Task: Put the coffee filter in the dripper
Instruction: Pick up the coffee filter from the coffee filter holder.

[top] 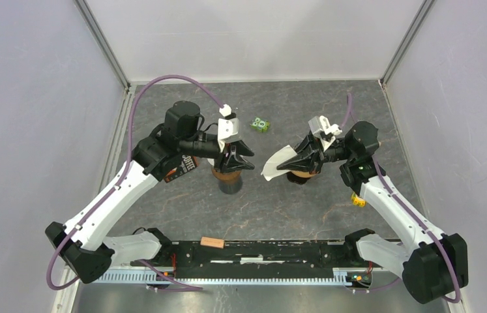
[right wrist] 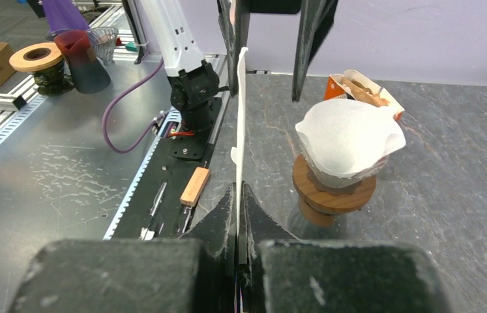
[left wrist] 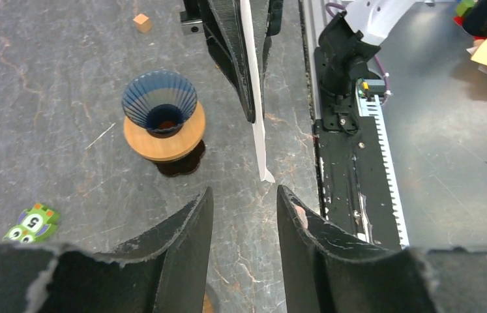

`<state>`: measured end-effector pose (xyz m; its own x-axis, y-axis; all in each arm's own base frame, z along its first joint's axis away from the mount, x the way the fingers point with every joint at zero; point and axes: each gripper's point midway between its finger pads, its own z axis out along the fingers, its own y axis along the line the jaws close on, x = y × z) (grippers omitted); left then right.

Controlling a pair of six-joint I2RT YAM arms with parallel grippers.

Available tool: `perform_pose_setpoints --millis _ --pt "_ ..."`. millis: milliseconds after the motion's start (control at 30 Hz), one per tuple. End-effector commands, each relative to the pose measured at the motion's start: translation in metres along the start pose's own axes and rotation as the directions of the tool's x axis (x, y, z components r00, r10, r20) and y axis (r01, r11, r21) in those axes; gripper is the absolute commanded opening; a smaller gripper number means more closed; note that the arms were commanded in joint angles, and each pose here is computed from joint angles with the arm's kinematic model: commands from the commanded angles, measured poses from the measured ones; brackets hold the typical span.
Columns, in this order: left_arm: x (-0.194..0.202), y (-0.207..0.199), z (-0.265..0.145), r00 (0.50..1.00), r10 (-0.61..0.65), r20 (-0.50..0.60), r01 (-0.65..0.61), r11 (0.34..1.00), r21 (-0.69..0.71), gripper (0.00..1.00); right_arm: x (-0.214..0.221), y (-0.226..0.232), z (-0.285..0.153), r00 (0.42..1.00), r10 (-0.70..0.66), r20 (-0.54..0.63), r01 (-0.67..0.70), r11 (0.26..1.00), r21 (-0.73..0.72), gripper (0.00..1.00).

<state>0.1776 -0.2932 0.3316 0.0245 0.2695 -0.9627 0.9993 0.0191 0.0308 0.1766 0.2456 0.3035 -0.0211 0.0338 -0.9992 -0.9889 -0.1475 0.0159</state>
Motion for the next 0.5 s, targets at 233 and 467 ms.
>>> perform_pose_setpoints --millis 233,467 --pt "0.008 -0.007 0.018 0.997 -0.002 0.079 -0.002 0.998 0.058 0.48 -0.004 0.015 0.009 0.999 -0.036 0.004 0.036 0.998 -0.059 0.00" --pt "0.009 -0.007 0.021 0.996 -0.013 0.085 0.007 0.998 0.066 0.47 -0.006 0.013 0.010 0.999 -0.033 0.011 0.034 0.998 -0.052 0.00"
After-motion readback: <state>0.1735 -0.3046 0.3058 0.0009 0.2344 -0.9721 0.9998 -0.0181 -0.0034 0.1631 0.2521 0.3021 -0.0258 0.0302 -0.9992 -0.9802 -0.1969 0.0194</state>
